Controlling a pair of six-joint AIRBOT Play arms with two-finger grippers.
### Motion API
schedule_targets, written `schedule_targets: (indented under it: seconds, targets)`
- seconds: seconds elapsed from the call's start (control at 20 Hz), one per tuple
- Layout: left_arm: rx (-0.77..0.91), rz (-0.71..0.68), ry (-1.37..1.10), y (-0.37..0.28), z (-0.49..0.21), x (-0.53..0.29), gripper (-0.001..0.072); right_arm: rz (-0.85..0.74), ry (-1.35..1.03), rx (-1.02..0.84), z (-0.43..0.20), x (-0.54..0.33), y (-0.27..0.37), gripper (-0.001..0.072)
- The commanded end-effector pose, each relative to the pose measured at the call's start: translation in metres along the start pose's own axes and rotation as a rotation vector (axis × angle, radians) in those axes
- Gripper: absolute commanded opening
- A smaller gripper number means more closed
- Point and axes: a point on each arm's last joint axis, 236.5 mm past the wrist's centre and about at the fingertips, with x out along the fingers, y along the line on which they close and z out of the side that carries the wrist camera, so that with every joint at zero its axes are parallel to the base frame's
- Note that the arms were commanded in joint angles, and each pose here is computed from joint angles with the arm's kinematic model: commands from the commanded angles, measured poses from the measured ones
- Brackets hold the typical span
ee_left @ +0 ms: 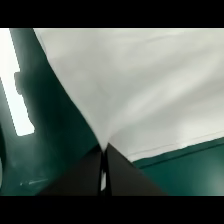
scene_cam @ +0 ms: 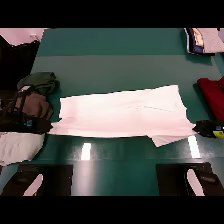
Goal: Fold the shirts.
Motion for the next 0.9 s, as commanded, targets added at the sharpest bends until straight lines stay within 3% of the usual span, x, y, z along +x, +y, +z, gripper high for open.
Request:
schedule_targets:
  seconds: [0.0, 0.2, 0.45, 0.85]
  targets:
    - [-0.001, 0.028, -0.172, 0.006, 0.039, -0.006, 0.0027, 0.048, -0.036, 0.031, 0.029, 0.016, 0.007, 0.0018]
    - [-0.052, 0.067, -0.249, 0.021, 0.068, 0.003, 0.0027, 0.146, -0.080, 0.034, 0.090, 0.030, 0.024, 0.0018]
    - [-0.141, 0.074, -0.260, 0.036, 0.097, 0.039, 0.0027, 0.150, -0.084, 0.030, 0.163, 0.047, 0.019, 0.0018]
    - [-0.213, 0.089, -0.305, 0.056, 0.128, 0.079, 0.0027, 0.152, -0.034, 0.010, 0.228, 0.099, 0.012, 0.0019]
